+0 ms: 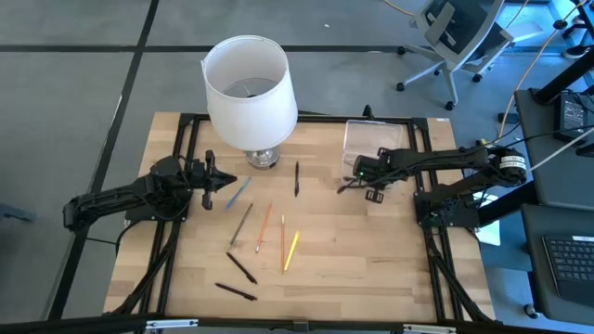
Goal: Pick & place school supplies into a supply box
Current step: Put the blue pen into the transparent supply box
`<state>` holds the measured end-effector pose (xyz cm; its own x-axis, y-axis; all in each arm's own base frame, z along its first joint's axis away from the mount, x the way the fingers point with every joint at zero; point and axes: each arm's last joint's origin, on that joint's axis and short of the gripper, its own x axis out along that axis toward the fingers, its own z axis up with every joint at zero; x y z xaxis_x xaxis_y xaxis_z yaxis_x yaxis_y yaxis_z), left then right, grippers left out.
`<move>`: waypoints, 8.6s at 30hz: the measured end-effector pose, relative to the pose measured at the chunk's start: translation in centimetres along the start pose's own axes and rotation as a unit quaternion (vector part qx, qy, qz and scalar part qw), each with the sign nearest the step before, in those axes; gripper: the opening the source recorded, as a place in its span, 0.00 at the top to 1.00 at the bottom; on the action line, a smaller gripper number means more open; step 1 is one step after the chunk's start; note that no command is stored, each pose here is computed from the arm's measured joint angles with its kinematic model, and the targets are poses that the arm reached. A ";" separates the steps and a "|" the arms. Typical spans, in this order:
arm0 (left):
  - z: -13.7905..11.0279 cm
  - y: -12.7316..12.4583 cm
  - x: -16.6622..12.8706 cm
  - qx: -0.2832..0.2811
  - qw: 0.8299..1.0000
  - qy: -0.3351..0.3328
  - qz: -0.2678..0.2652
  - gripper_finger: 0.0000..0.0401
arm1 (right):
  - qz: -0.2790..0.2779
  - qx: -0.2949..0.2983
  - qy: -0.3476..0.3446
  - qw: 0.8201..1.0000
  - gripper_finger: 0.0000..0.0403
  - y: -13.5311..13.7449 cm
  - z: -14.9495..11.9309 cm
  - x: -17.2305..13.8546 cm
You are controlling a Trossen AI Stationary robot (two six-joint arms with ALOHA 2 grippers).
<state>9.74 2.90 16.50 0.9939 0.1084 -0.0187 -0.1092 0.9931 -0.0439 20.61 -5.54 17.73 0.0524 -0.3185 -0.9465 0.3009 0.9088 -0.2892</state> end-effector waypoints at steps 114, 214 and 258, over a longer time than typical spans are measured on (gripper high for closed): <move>-3.3 -2.6 8.5 -0.218 0.710 0.630 0.227 0.97 | 0.191 -0.031 -0.241 0.951 0.73 2.8 9.3 -0.3; 0.8 -5.6 13.8 -0.126 0.879 0.457 0.048 0.73 | 0.018 -0.010 -0.068 0.997 0.90 -0.4 5.9 -5.0; -1.6 -5.1 11.4 -0.258 0.795 0.520 0.177 0.75 | 0.003 0.033 0.000 0.999 0.87 -2.9 2.2 2.1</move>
<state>21.65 -1.01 14.96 0.3806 0.0144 -0.9246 -0.6374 0.7285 -0.2510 22.00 -9.40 16.90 0.0536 -0.3128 -0.9483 0.3635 0.8906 -0.2733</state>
